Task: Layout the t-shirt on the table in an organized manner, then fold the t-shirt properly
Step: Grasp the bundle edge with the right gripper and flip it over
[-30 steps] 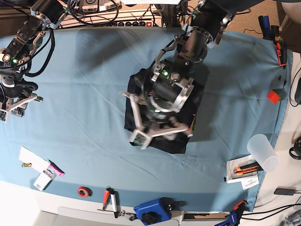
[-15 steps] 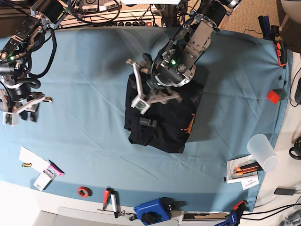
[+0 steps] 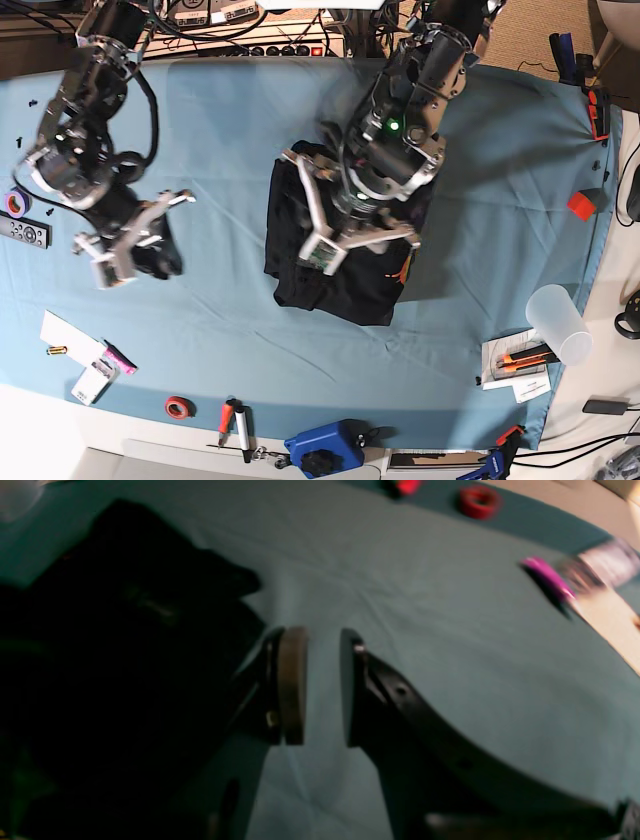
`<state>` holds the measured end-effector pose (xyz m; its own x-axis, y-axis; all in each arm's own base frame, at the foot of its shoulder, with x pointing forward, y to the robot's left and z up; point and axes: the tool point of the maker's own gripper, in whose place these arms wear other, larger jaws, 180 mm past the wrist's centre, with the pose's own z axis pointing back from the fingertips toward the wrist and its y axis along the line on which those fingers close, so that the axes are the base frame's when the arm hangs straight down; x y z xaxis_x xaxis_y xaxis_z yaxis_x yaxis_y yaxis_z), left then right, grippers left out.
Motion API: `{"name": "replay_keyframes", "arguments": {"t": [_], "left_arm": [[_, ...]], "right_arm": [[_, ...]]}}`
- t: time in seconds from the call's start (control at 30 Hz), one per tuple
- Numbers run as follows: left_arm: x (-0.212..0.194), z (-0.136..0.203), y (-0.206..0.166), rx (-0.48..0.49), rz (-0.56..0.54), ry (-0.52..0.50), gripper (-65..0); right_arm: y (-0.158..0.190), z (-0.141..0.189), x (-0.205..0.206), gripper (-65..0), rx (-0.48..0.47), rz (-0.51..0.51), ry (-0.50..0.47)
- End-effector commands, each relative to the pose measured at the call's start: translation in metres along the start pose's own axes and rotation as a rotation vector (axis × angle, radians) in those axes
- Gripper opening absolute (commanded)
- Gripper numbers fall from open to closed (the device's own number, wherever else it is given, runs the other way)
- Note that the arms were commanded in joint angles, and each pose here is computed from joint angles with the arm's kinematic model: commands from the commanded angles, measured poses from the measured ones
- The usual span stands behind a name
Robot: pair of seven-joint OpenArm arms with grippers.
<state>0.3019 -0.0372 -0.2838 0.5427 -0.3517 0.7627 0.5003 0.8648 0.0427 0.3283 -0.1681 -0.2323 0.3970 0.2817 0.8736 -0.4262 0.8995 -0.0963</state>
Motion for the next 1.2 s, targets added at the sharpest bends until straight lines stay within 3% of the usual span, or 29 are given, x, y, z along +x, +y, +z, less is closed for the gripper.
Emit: {"name": "replay_keyframes", "arguments": {"t": [0.0,0.1,0.23,0.33,0.47,0.67,0.77,0.97,1.1,1.17], "left_arm": [[0.007,0.001,0.01,0.027,0.003,-0.028,-32.5],[-0.013,-0.004,0.037,0.085,0.012,0.028,-37.2],[-0.035,-0.013,0.071,0.155,0.078,0.078,-45.7],[-0.058,-0.025,0.07,0.103,0.142,0.148,-51.5],[-0.073,-0.03,0.065,0.072,0.167,0.206,-51.7],[-0.07,-0.029,0.065,0.074,0.168,0.201,-51.7],[-0.07,-0.03,0.066,0.074,0.168,0.2,-51.7],[-0.07,-0.029,0.066,0.074,0.168,0.201,-51.7],[-0.07,-0.029,0.066,0.074,0.168,0.2,-51.0],[-0.068,-0.029,0.066,0.075,0.167,0.196,-47.6]], "right_arm": [[0.007,-0.001,0.022,-53.0,0.023,0.034,-0.074],[0.035,-0.016,0.031,-53.0,0.097,0.074,-0.101],[0.078,-0.047,0.029,-53.0,0.239,0.043,-0.093],[0.111,-0.074,0.016,-53.0,0.355,0.004,-0.048],[0.139,-0.104,-0.005,-53.0,0.458,-0.075,0.02],[0.14,-0.132,-0.057,-53.0,0.458,-0.154,0.185],[0.141,-0.134,-0.07,-53.0,0.464,-0.174,0.22],[0.15,-0.119,-0.024,-53.0,0.531,-0.184,0.101],[0.143,-0.099,0.015,-51.7,0.479,-0.051,0.011],[0.14,-0.09,0.025,-44.6,0.445,0.017,0.007]]}}
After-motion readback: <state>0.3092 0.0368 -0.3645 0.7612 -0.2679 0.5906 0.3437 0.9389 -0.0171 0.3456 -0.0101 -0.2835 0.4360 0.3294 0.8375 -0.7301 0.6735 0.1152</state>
